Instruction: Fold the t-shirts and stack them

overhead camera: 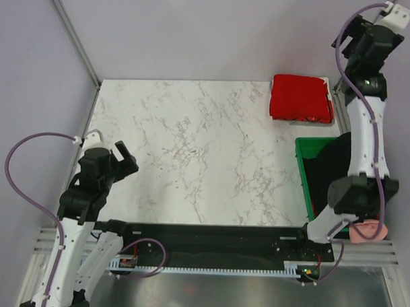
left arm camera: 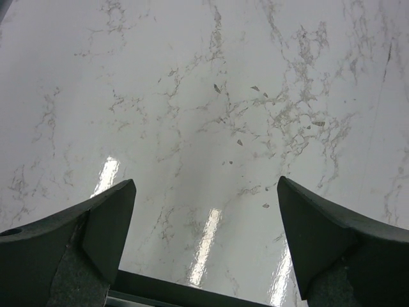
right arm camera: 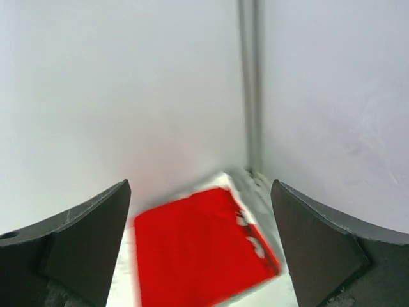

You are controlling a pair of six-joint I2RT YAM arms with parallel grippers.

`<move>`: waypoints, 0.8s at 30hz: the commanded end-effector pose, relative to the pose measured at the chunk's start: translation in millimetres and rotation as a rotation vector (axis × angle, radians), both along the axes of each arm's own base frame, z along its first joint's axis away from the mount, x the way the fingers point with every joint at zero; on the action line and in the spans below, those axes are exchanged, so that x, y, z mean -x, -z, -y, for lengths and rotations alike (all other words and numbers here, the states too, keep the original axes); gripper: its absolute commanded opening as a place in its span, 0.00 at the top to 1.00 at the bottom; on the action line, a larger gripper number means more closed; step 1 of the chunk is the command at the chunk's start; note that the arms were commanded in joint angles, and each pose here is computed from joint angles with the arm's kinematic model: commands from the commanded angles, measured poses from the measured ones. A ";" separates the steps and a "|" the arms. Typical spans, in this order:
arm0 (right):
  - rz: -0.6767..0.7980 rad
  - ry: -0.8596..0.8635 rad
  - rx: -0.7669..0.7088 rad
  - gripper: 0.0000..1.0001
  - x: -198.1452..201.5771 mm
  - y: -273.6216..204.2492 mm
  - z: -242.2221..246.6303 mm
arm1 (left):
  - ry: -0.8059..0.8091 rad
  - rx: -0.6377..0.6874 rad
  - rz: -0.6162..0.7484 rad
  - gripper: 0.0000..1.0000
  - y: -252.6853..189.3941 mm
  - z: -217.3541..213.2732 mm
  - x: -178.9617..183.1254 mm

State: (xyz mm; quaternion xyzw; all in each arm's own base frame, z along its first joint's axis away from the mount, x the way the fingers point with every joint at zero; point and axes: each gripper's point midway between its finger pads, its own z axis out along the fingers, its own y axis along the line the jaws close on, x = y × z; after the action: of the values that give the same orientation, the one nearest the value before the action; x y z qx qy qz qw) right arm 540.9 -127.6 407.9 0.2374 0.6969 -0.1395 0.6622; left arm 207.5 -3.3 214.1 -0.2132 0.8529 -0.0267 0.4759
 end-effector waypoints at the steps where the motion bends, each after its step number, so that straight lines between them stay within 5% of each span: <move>1: 0.065 -0.325 -0.220 0.02 53.3 -33.0 -72.6 | 0.044 0.008 0.093 0.00 -17.6 5.3 -6.2; 5: 0.003 -0.553 -0.449 0.02 111.3 11.8 -136.3 | 0.129 0.111 0.140 0.00 -19.4 29.3 -11.8; 12: -0.216 -0.631 -0.590 0.02 230.4 140.2 -189.2 | 0.273 0.080 0.121 0.00 -20.6 46.6 -18.5; 15: -0.332 -0.794 -0.680 0.02 274.6 181.7 -233.1 | 0.279 0.093 0.132 0.00 -22.0 48.9 -18.9; 24: -0.405 -0.737 -0.650 0.02 327.7 229.7 -225.6 | 0.326 0.093 0.154 0.00 -24.7 54.9 -17.8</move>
State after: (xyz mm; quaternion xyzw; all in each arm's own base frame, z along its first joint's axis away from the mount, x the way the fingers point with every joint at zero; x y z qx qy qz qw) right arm 215.7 99.0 179.6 0.1325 0.8527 0.2852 0.4172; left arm 221.2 -55.5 228.5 -0.1207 0.8458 -0.1550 0.4961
